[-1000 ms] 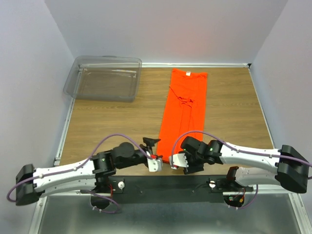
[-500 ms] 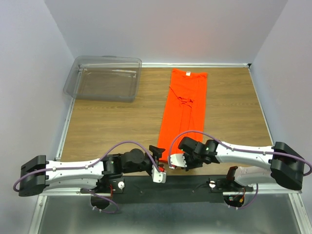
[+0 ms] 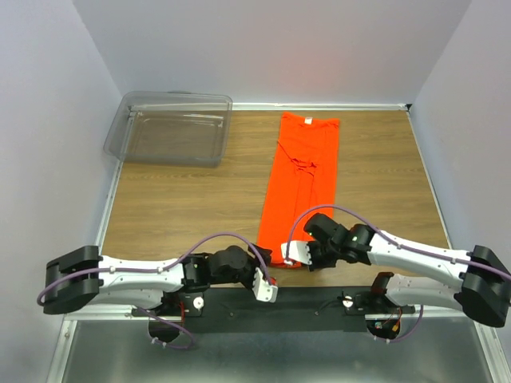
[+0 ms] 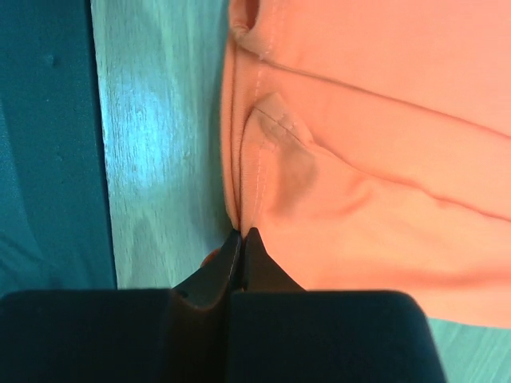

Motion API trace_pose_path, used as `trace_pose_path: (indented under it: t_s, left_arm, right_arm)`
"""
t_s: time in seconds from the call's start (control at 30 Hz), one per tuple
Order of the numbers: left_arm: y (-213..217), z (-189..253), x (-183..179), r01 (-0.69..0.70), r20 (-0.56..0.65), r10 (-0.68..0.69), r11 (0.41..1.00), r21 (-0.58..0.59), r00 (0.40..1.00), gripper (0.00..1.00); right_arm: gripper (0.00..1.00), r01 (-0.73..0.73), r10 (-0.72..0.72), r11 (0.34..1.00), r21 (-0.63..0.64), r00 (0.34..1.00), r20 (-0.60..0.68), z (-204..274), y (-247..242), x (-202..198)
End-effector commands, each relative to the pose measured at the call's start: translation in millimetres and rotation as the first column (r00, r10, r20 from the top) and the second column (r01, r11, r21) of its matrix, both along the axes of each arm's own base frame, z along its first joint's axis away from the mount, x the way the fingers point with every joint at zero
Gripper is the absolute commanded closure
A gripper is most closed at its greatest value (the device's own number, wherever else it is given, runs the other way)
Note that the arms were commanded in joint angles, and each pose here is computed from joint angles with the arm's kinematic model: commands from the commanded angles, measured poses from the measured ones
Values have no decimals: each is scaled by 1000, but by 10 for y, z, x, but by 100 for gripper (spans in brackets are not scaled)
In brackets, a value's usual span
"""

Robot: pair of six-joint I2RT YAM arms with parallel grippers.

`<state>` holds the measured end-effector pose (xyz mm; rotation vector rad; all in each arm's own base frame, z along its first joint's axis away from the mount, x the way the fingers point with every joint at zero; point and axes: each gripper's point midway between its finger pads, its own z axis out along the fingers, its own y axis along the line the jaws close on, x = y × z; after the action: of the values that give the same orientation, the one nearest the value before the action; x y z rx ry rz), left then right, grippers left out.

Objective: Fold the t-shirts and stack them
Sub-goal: Fold the tshirt

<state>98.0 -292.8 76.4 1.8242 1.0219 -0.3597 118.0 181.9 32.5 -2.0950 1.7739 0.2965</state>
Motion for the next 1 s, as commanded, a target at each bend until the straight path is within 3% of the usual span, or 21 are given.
trace_pose_path:
  t_s: [0.0,0.4,0.6,0.73,0.8,0.83,0.97]
  left_arm:
    - [-65,-106,-1,6,-1,-6,1000,1,1000,27]
    - [-94,-274,293,-67,29,65,995,73,997,35]
    - [-93,-414,335,-68,25,66,988,139,998,44]
    - [-116,-459,246,-16,-5,17,987,157,1000,54]
    - [-89,-504,230,-7,-10,9,983,183,1000,65]
    - [-85,-512,233,-6,-8,8,982,188,1000,77]
    - [-104,-476,232,-1,-5,2,984,181,1000,94]
  right_arm:
    - [99,-26,28,998,56,999,-29,88,2,-59]
    - [99,-47,50,994,96,998,-27,170,36,-87]
    - [99,-28,30,992,126,999,-16,233,26,-43]
    - [99,-9,10,989,144,1000,-11,271,8,-4]
    - [99,-1,2,988,154,1000,-8,294,4,12]
    - [99,3,-2,988,156,1000,-8,297,1,19]
    - [99,13,-12,986,165,1000,-6,322,0,35]
